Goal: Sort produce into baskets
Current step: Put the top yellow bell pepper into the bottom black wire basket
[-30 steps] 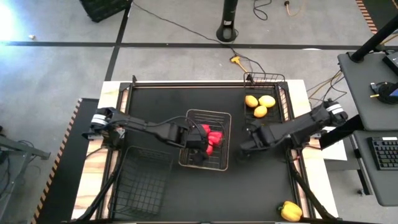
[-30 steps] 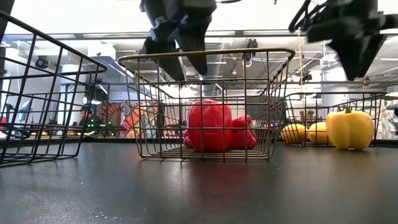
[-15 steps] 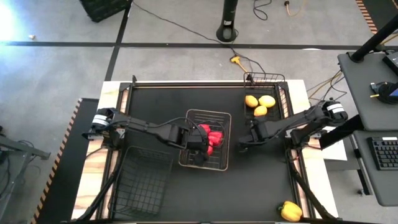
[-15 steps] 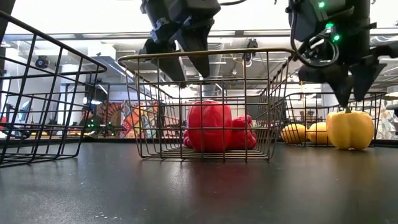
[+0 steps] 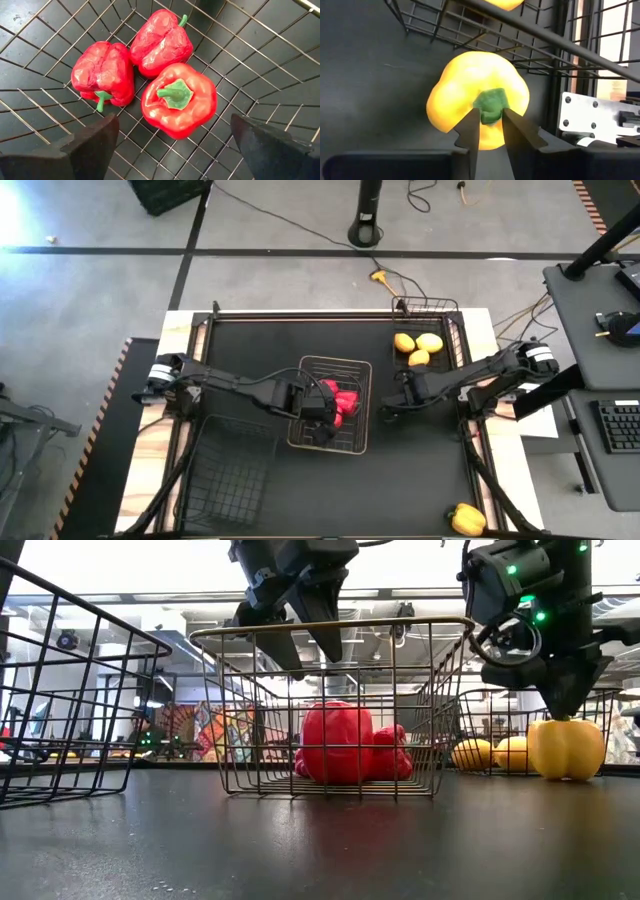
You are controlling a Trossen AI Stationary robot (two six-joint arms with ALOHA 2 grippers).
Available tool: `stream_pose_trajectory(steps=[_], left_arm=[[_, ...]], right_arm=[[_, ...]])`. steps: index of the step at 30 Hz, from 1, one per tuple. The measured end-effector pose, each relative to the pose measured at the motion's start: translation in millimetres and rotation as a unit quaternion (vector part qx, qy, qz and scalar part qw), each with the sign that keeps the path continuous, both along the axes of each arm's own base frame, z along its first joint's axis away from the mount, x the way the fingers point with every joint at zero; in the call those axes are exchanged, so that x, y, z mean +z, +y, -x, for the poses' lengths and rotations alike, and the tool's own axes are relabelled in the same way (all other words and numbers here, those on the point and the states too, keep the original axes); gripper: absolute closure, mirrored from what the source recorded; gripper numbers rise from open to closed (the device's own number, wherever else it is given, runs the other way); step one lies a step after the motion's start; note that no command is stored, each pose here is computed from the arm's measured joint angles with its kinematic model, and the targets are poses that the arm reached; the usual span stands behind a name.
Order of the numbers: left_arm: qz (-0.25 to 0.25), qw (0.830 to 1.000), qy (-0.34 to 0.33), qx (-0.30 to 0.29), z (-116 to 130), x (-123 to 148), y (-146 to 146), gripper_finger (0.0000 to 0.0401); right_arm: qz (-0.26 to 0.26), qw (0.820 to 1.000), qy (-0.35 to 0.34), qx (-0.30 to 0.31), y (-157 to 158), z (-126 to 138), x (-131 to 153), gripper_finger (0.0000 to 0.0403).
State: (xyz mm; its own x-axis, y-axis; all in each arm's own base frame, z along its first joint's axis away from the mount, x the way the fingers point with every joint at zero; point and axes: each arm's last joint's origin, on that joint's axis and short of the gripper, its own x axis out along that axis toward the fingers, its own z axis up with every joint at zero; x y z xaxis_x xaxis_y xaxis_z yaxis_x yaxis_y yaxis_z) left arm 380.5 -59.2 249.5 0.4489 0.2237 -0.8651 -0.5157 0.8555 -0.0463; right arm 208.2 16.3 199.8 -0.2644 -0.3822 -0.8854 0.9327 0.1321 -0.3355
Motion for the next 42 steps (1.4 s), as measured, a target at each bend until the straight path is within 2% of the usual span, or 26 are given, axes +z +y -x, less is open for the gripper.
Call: stream_pose_trajectory(steps=[10,16,22,32,42], left_arm=[[0.000,1.000,0.000,0.000,0,0,0,0.0037],[0.018,1.000,0.002,-0.009,1,1,-1,0.0037],[0.029,0.999,-0.010,-0.013,5,16,-1,0.0037],[0.016,0.999,-0.014,-0.029,5,35,-1,0.0037],[-0.013,1.000,0.011,-0.015,11,48,2,0.0037]], right_arm=[[0.006,1.000,0.002,0.006,-1,1,-2,0.0358],[0.007,1.000,0.001,0.012,-1,0,-1,0.0360],[0.002,1.000,-0.007,0.028,-1,-6,7,0.0361],[-0.013,0.997,-0.027,0.073,1,-18,25,0.0391],[-0.020,0.996,-0.040,0.082,3,-22,32,0.0394]])
